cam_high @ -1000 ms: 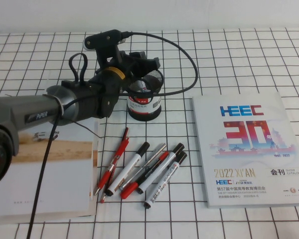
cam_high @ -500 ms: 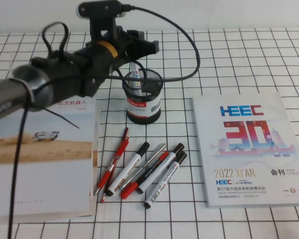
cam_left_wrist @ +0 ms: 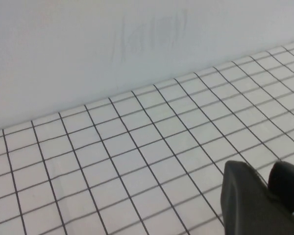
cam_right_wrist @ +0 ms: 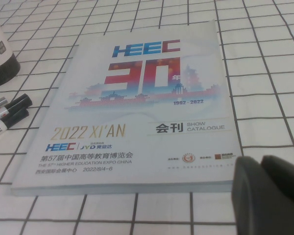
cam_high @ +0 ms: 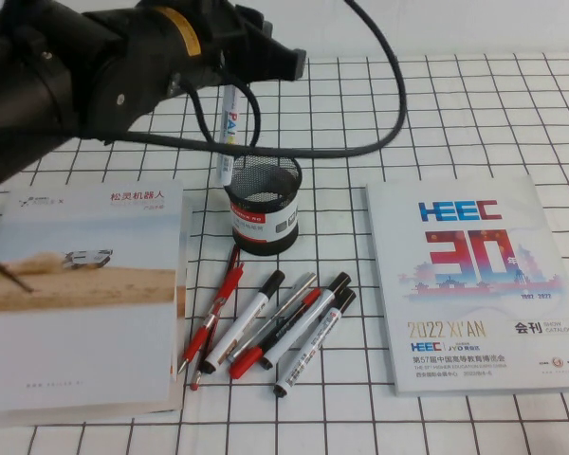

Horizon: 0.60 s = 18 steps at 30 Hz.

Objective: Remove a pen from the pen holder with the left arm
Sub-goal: 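Take a marker out of the pen holder and lay it on the table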

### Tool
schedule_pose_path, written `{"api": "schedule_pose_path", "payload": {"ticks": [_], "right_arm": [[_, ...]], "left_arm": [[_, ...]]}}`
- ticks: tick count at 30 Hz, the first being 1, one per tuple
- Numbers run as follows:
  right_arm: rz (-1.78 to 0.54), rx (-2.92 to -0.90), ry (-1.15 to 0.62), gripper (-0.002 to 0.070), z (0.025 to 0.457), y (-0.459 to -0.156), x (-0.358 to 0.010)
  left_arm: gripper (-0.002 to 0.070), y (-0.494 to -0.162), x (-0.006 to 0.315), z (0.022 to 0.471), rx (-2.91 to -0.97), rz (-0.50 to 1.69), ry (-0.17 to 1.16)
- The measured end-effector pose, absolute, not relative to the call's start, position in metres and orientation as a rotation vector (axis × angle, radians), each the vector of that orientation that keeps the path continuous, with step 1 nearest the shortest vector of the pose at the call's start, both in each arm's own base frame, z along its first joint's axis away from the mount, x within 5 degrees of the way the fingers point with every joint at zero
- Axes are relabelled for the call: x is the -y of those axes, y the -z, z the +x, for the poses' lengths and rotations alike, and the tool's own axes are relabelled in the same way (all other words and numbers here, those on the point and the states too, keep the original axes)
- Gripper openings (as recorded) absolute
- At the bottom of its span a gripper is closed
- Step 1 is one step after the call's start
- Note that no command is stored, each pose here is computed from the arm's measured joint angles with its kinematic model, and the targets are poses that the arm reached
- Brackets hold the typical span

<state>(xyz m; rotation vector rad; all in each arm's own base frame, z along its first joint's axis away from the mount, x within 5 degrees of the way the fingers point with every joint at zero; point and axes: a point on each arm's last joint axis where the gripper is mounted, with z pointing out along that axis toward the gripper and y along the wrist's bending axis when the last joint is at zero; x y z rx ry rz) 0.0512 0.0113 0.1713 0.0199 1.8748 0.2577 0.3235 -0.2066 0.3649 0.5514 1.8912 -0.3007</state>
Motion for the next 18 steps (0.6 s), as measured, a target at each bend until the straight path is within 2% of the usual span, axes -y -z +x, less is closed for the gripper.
{"api": "schedule_pose_path", "payload": {"ticks": [4, 12, 18], "right_arm": [[0.02, -1.875, -0.258, -0.0014, 0.051, -0.171, -0.011], [0.02, -1.875, -0.258, -0.0014, 0.051, -0.171, -0.011], [0.02, -1.875, -0.258, -0.0014, 0.051, -0.171, -0.011]], "left_arm": [[0.0074, -0.366, 0.216, 0.299, -1.976, 0.666, 0.258], [0.0074, -0.336, 0.244, 0.253, -2.264, 0.918, 0.176], [0.0074, -0.307, 0.268, 0.247, -2.442, 1.047, 0.135]]}}
